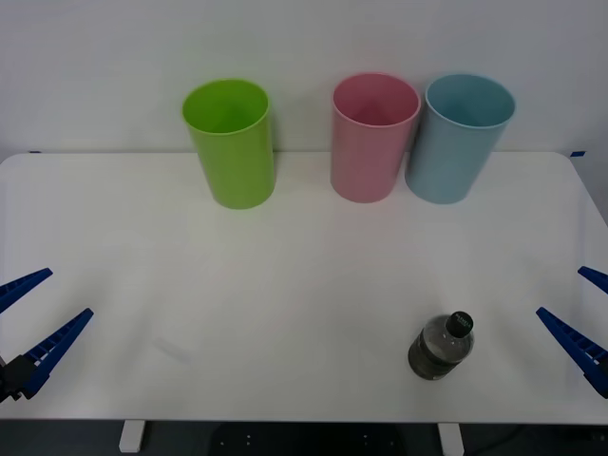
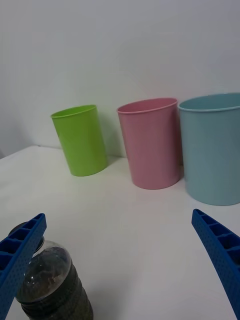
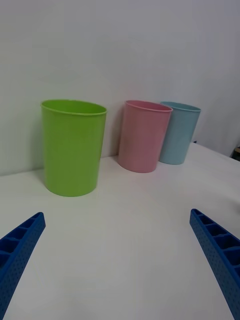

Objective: Grasp the object on the table and drop it into the matching bin: aluminum can to the light blue bin, PET bottle to the pink bin.

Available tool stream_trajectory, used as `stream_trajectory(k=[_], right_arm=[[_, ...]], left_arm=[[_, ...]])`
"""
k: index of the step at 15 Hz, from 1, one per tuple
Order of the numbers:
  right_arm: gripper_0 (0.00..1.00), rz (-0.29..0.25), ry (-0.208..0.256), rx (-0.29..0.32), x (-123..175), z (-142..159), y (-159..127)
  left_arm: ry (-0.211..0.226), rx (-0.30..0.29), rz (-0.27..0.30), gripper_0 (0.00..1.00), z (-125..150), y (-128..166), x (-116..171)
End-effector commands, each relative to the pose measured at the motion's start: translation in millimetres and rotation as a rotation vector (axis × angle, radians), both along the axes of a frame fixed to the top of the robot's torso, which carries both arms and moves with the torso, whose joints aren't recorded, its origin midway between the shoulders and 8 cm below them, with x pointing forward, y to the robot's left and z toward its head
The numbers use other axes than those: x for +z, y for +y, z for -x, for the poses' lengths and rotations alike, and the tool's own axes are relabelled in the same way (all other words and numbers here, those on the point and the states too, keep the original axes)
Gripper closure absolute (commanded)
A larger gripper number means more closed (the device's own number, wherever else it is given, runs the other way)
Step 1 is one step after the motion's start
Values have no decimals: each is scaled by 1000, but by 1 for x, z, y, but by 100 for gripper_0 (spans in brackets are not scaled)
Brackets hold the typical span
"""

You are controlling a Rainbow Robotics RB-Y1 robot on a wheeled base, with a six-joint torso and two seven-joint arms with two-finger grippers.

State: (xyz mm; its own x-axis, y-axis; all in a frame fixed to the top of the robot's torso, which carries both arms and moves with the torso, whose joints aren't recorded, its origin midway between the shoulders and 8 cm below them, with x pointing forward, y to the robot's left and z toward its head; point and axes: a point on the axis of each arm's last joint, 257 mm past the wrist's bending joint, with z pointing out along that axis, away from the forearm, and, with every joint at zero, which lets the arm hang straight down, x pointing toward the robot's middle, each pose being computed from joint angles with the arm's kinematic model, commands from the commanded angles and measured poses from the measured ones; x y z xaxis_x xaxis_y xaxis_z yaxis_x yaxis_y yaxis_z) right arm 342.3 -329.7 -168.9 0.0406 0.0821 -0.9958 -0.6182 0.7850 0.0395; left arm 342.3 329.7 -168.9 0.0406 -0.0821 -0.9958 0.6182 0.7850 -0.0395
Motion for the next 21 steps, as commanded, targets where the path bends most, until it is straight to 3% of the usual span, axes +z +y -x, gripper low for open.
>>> stream_trajectory(k=[1,4,10,17,21], right_arm=[[0,0,0,0,0,0,0],[0,-40,23,-28,-13,4,-1],[0,-18,46,-21,-20,9,-1],[0,68,55,68,-33,30,13],[0,201,-2,109,-45,40,20]], left_arm=[[0,0,0,0,0,0,0],[0,0,0,0,0,0,0],[0,0,0,0,0,0,0],[0,0,0,0,0,0,0],[0,0,0,0,0,0,0]])
